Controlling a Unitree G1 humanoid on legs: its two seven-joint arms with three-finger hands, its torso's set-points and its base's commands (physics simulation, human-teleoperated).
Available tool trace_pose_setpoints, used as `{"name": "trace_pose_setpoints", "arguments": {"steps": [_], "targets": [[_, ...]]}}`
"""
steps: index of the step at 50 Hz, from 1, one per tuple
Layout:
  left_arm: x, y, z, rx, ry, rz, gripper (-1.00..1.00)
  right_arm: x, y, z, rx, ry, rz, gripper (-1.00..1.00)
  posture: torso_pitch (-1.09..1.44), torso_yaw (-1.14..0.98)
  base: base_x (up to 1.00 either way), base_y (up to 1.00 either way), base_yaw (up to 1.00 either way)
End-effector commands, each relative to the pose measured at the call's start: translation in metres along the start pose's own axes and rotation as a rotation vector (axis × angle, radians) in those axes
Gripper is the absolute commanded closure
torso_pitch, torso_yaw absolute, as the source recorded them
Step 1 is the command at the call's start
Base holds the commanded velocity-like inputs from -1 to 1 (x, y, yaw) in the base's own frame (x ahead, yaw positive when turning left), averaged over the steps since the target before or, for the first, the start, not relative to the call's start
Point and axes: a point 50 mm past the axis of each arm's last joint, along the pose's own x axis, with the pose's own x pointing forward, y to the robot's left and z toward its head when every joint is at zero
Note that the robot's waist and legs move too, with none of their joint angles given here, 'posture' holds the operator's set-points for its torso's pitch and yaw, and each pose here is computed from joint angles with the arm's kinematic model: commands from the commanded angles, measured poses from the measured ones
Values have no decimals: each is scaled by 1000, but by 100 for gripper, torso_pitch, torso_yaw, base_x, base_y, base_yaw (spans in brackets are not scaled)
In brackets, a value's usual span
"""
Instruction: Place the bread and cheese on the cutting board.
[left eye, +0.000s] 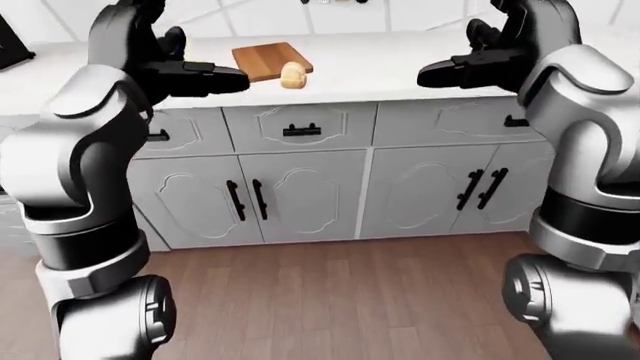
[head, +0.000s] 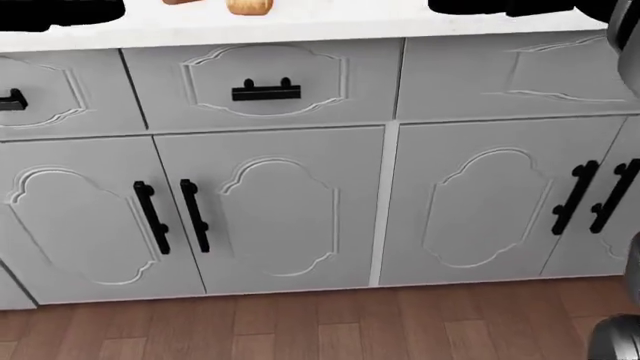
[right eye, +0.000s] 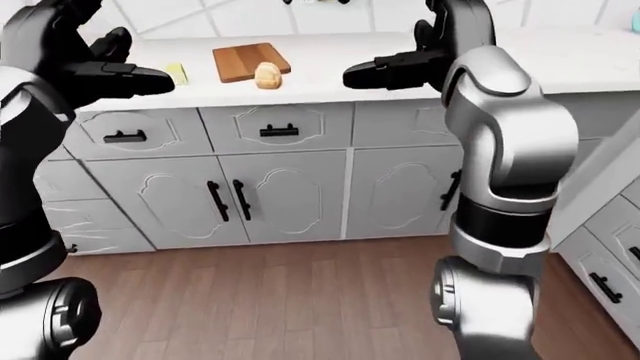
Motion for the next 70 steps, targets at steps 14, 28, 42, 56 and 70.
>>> {"name": "trace_pose_setpoints", "arguments": {"steps": [14, 28, 42, 56, 70], "targets": [[-2, 5, 0, 22, -60, 18, -100, -3, 5, 2, -9, -62, 6, -100, 0, 0, 0, 13, 0], [-3, 5, -4, 34, -52, 26, -100, -1, 6, 4, -12, -57, 11, -100, 0, 0, 0, 19, 0], [-2, 3, -4, 35, -50, 14, -100, -2, 5, 4, -25, -55, 8, -100, 0, 0, 0, 27, 0], [-1, 5, -10, 31, -43, 24, -100, -1, 8, 0, -25, -49, 16, -100, 0, 0, 0, 28, 0], [-1, 2, -4, 35, -51, 7, -100, -1, 7, 1, -29, -45, 19, -100, 0, 0, 0, 28, 0]]}}
